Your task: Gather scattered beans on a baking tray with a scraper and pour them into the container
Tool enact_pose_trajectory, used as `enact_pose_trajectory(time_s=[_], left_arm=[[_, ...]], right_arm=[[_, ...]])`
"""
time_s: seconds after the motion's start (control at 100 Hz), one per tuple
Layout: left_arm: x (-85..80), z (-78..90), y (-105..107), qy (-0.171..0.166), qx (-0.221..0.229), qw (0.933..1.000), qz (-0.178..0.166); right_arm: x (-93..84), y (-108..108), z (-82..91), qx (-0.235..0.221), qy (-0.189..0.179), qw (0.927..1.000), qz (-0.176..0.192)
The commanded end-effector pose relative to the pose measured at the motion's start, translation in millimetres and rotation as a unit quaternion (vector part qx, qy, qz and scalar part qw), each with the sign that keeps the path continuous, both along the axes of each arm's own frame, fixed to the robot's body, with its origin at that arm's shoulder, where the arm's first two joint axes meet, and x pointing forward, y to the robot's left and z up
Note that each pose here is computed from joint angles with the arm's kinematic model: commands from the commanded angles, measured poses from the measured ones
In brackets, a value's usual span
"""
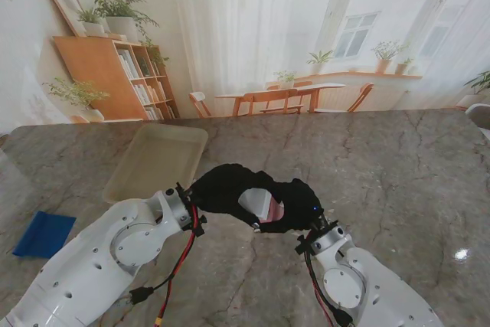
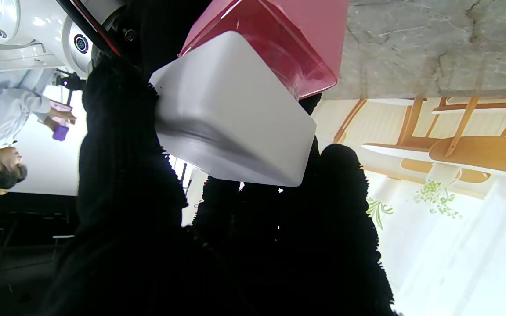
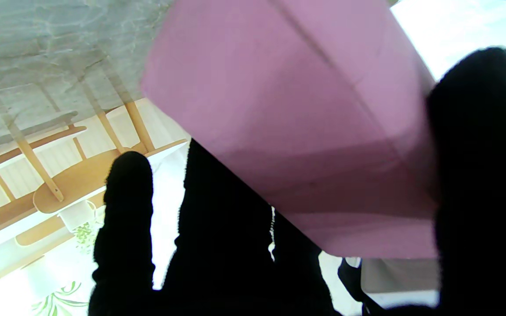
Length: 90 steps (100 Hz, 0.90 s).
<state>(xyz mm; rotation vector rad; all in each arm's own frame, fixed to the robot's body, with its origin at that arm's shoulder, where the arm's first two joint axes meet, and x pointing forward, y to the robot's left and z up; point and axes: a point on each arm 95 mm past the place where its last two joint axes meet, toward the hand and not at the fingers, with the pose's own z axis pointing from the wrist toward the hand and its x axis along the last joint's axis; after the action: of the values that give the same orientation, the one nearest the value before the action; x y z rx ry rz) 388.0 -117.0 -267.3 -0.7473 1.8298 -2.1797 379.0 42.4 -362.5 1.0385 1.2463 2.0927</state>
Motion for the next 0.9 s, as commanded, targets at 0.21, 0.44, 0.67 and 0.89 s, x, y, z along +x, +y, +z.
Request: enact_pose_trajectory(time_s=[0.21,0.44,0.67,0.89], left_arm=[[-0.2,-13.3,-3.4,0.044,-0.037,0.9974,0.044],[-1.8,-18.8,-1.5,0.079,-0.059,0.9923,0.075],[-3.2,-19.8,-1.1,0.083,-0.059,0.9926,0.065],[-3.0,-14.7,1.4,0.054,-0.032,0.9979,0.015]], right_arm=[[0.6,6.2,0.9,0.025,0.008,0.9996,-0.011],[-0.4,5.8,2.6,0.032,-0.001,0.9993,-0.018],[-1.6,6.5,3.5,0.038,-0.008,0.9991,-0.02],[-1.9,5.3,3.1,0.042,-0.003,0.9989,-0.022]])
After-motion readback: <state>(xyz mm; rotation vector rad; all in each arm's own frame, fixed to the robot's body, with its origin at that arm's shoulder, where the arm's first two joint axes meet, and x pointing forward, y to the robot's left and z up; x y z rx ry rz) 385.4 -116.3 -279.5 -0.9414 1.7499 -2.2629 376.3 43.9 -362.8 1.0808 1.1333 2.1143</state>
